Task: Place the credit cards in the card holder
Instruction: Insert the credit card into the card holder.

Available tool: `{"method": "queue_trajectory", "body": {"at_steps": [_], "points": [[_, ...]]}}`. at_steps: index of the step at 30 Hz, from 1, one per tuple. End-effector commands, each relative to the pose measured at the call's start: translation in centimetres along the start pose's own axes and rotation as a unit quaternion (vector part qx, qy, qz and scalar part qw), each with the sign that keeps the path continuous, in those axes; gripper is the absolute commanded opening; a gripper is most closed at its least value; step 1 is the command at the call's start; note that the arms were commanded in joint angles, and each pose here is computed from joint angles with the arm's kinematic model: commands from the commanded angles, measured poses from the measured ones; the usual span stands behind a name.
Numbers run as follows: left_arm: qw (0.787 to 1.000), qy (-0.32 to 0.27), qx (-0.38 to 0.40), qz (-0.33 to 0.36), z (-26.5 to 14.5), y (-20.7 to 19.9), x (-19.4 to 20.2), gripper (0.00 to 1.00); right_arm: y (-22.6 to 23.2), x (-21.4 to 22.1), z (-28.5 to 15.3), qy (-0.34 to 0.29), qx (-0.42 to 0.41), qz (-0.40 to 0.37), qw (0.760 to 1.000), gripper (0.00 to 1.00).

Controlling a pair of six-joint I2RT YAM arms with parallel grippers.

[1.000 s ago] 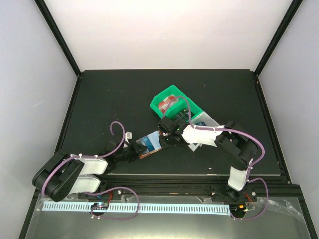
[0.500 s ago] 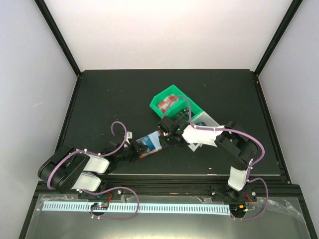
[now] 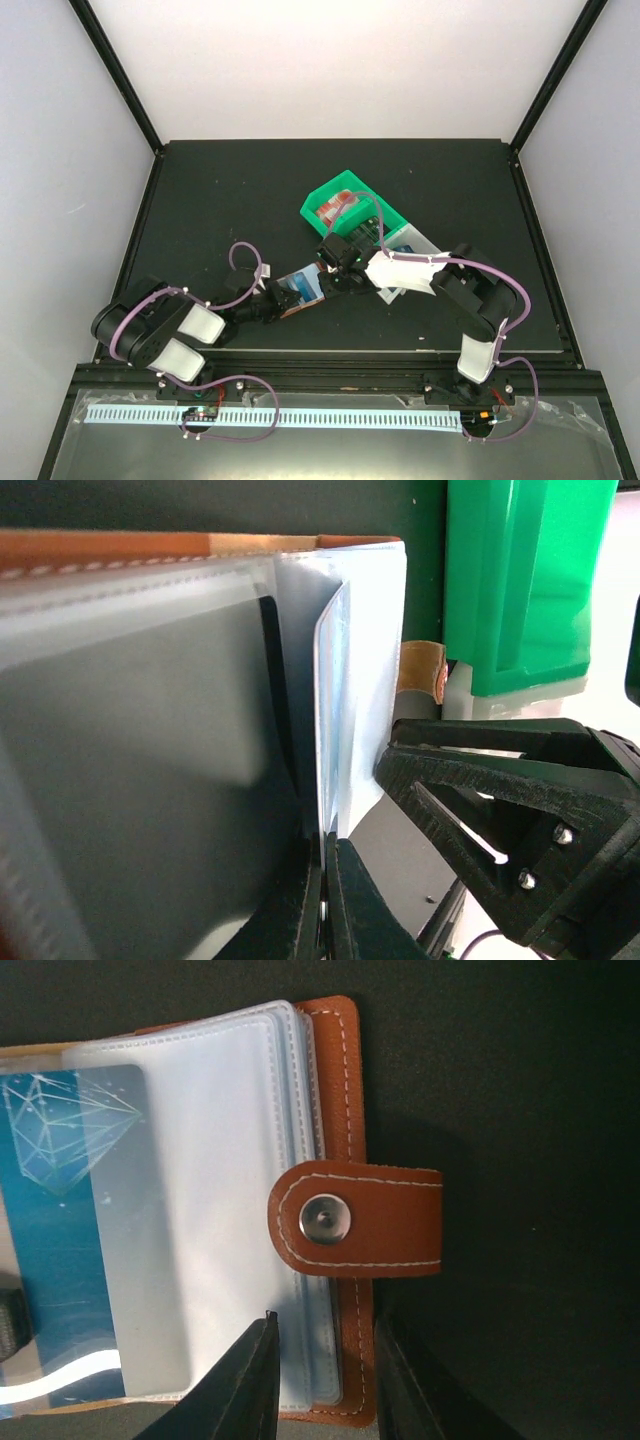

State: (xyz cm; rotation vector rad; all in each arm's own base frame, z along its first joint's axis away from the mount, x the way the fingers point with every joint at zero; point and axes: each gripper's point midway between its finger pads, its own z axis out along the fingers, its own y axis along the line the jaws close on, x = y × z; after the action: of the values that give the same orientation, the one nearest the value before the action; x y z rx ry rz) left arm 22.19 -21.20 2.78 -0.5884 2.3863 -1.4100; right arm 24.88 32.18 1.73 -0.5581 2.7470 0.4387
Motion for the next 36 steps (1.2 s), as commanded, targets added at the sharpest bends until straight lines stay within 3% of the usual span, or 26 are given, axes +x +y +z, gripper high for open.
{"method": "queue_trajectory", "body": {"at_steps": [1, 8, 15, 18, 26, 29, 33, 36], "points": [[1.0, 0.023, 0.0, 0.015, 0.8, -0.3, 0.8, 0.02, -0.3, 2.6, 1.6, 0.044, -0.003, 0.0, 0.999, 0.28], [1.0, 0.021, 0.004, 0.007, 1.9, -0.7, 0.3, 0.03, -0.3, 2.5, 1.6, 0.043, -0.004, 0.0, 0.999, 0.28], [1.0, 0.019, -0.017, 0.008, 2.2, 0.1, 0.3, 0.15, -0.2, 2.3, 1.3, 0.038, -0.005, 0.0, 0.999, 0.28], [0.999, 0.024, -0.039, 0.006, 2.0, 0.9, 0.7, 0.24, -0.3, 2.0, 1.1, 0.032, -0.002, 0.001, 0.999, 0.28], [0.994, 0.013, -0.107, 0.027, -0.3, 2.0, 0.7, 0.64, -0.2, 1.7, 0.5, 0.023, -0.004, -0.003, 1.0, 0.3], [0.989, -0.003, -0.146, 0.039, -1.5, 2.2, 0.2, 0.73, 0.0, 1.6, 0.3, 0.02, -0.008, -0.004, 1.0, 0.31], [0.988, -0.022, -0.147, 0.05, -2.4, 1.4, -0.4, 0.74, 0.3, 1.5, 0.3, 0.019, -0.016, -0.006, 1.0, 0.32], [0.987, -0.029, -0.146, 0.057, -2.6, 0.9, -0.7, 0.66, 0.4, 1.2, 0.0, 0.015, -0.017, -0.008, 1.0, 0.32]]}}
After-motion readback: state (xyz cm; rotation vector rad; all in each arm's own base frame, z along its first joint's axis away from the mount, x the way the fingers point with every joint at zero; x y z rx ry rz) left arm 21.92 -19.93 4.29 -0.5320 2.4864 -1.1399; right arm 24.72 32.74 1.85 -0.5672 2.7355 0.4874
